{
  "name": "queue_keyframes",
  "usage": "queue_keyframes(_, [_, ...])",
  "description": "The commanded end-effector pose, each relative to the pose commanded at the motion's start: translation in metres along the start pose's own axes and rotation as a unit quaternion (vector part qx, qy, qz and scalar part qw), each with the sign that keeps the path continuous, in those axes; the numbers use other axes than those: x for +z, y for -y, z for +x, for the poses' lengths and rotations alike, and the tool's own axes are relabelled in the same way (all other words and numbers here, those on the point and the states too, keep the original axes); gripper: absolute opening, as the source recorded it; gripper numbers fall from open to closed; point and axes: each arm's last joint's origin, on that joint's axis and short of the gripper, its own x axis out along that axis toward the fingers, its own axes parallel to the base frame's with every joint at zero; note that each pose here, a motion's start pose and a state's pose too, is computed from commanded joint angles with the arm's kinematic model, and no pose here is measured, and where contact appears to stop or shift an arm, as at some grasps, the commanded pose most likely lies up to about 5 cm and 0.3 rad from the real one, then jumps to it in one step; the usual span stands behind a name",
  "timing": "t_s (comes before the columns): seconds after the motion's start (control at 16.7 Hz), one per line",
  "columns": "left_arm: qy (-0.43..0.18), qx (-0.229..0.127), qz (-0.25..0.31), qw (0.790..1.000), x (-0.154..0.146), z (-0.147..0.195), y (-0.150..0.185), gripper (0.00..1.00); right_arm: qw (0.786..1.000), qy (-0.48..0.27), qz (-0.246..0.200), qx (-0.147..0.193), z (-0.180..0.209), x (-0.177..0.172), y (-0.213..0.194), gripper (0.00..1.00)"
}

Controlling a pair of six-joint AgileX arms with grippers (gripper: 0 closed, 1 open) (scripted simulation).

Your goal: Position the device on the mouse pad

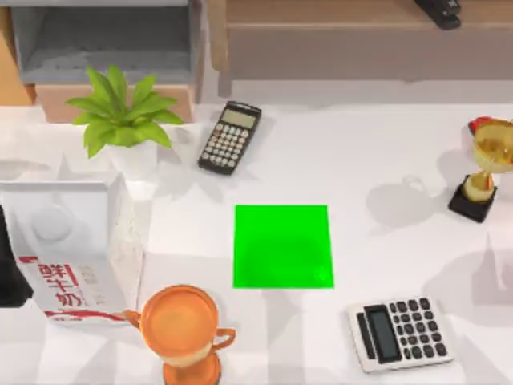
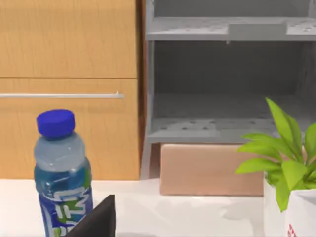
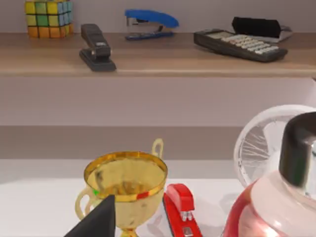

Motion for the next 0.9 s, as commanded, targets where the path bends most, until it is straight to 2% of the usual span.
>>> queue_keyframes(0.24, [0.001, 0.004, -0.007, 1.0, 0.009, 0.0, -0.001, 1.0, 1.0, 0.0, 0.0, 0.0, 0.0, 0.0, 0.0, 1.0])
queue_keyframes(0.42, [-0.009, 0.019, -0.031, 0.999, 0.039, 0.003, -0.006, 1.0, 1.0, 0.0, 0.0, 0.0, 0.0, 0.0, 0.0, 1.0])
queue_keyframes(0.54, [-0.038, 0.037, -0.054, 0.997, 0.064, 0.011, -0.012, 1.0, 1.0, 0.0, 0.0, 0.0, 0.0, 0.0, 0.0, 1.0])
queue_keyframes(0.72, [-0.134, 0.079, -0.101, 0.983, 0.091, 0.041, -0.027, 1.0, 1.0, 0.0, 0.0, 0.0, 0.0, 0.0, 0.0, 1.0])
queue_keyframes(0.84, [-0.232, 0.116, -0.14, 0.955, 0.094, 0.068, -0.042, 1.0, 1.0, 0.0, 0.0, 0.0, 0.0, 0.0, 0.0, 1.0])
queue_keyframes(0.9, [-0.286, 0.137, -0.161, 0.934, 0.09, 0.082, -0.051, 1.0, 1.0, 0.0, 0.0, 0.0, 0.0, 0.0, 0.0, 1.0])
